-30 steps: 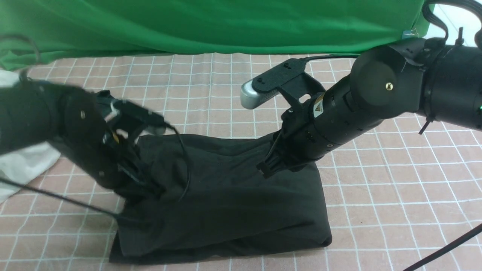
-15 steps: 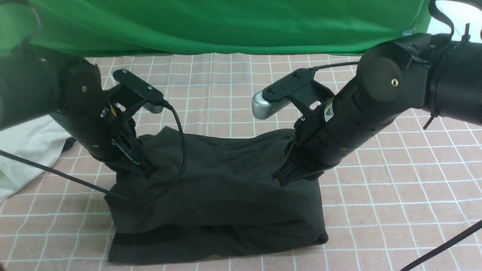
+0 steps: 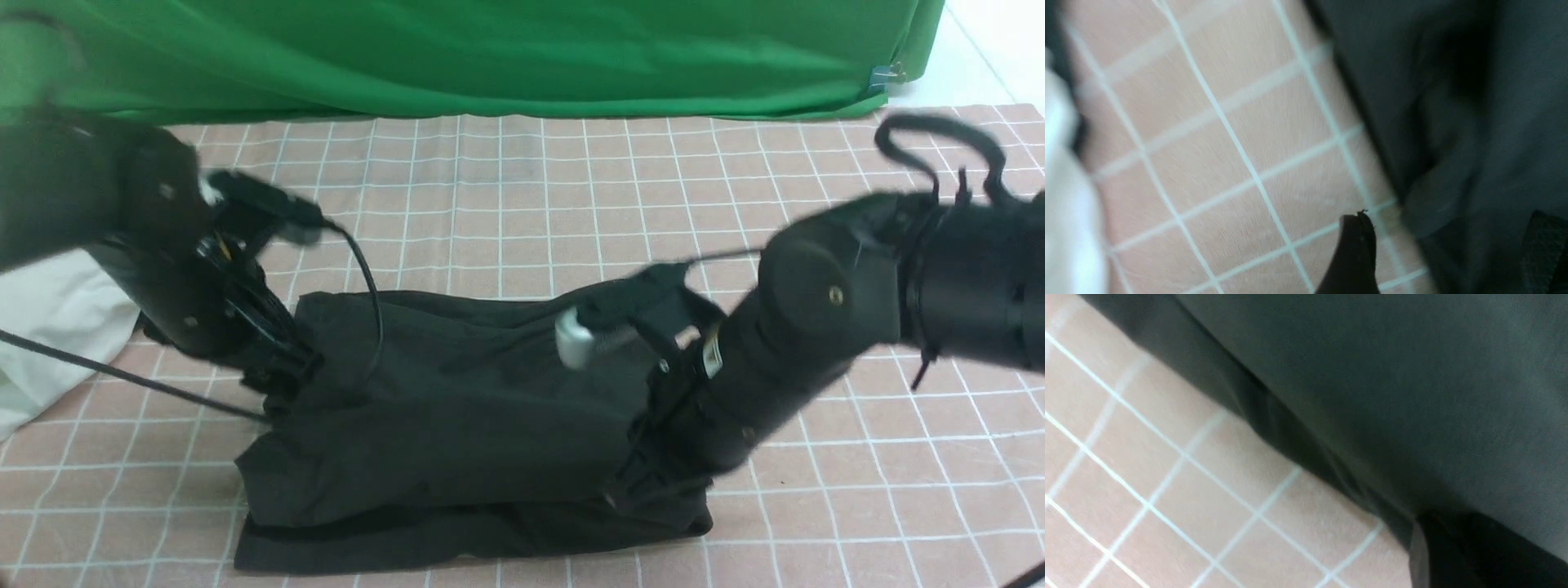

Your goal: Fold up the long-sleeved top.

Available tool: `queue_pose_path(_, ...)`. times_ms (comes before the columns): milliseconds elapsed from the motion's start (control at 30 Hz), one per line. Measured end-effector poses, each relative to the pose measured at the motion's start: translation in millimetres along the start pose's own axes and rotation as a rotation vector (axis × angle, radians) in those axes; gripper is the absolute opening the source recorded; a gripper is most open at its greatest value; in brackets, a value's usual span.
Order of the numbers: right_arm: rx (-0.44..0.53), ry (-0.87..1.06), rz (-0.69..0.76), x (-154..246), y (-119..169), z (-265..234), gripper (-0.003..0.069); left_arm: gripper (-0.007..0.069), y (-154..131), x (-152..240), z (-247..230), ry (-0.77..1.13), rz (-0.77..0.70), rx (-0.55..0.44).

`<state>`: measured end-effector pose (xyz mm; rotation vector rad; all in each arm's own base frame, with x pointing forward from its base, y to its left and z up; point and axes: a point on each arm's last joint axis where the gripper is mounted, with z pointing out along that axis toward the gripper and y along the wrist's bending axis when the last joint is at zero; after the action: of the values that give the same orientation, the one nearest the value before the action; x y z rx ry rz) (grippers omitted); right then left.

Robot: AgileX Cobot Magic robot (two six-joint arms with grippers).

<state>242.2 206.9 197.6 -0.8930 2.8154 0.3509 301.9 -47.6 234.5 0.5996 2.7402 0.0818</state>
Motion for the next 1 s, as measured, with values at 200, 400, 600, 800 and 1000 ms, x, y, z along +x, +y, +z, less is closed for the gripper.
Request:
queue_pose_path(200, 0.010, 0.059, 0.020, 22.0, -5.5, 21.1, 0.0136, 0.0200, -40.5, -10.1, -54.2, -0.254, 0.135, 0.103)
queue_pose_path(400, 0.006, 0.106, 0.020, 29.7, -5.1, 19.4, 0.0136, 0.0024, -86.5, -21.0, -48.8, -0.305, 0.225, 0.258)
queue_pose_path(600, 0.005, -0.115, 0.038, 15.7, -1.6, -30.7, 0.0136, 0.0018, -97.2, -31.6, -0.3, -0.230, 0.219, 0.272)
queue_pose_path(800, 0.018, -0.339, 0.078, -5.8, -5.3, -33.5, 0.0087, 0.0018, -105.4, -23.7, 48.0, -0.038, 0.225, 0.317)
queue_pose_path(1000, 0.035, -0.239, 0.111, -8.7, -15.9, 4.2, 0.0027, 0.0018, -108.9, -16.5, 66.5, 0.065, 0.228, 0.343)
